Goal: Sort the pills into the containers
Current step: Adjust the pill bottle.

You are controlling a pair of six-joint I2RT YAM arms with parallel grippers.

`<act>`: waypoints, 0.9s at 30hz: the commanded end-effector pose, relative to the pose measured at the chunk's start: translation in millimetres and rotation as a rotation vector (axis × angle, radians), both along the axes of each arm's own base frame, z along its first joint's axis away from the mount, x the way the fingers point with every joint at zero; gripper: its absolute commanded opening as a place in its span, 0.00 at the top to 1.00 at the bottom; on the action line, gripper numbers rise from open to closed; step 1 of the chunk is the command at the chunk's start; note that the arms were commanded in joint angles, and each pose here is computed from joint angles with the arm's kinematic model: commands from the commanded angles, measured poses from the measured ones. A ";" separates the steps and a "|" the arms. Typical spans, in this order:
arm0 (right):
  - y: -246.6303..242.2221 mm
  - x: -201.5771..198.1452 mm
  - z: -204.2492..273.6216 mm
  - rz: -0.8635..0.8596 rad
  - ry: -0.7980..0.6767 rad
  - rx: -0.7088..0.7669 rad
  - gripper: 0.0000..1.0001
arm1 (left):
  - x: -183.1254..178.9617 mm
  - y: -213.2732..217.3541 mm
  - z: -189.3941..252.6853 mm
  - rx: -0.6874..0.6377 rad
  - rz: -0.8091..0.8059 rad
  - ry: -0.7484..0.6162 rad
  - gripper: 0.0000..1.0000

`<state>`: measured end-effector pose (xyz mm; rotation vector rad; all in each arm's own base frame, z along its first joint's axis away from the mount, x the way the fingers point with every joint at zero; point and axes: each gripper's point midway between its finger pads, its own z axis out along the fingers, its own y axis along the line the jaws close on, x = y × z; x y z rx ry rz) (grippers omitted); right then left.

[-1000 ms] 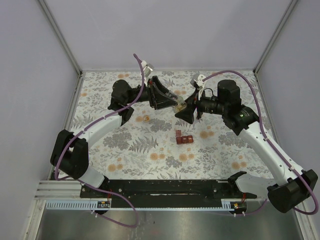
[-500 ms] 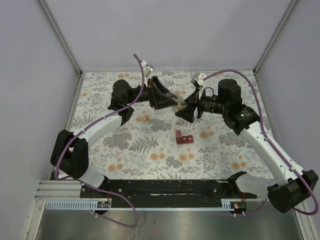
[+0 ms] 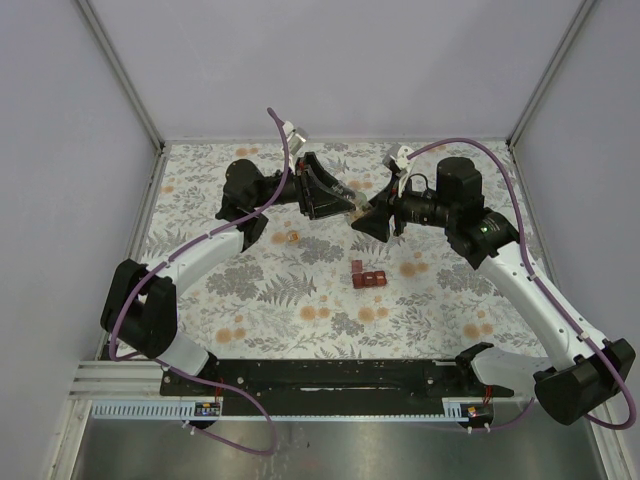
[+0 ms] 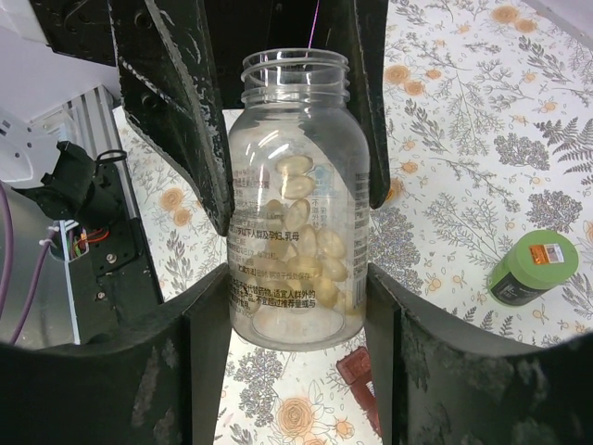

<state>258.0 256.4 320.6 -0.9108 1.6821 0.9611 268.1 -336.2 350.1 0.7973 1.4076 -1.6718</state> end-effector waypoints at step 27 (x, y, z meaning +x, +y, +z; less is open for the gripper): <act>-5.8 -3.6 25.6 -0.001 -0.083 0.030 1.00 | 3.1 9.8 10.4 0.030 0.046 -0.112 0.01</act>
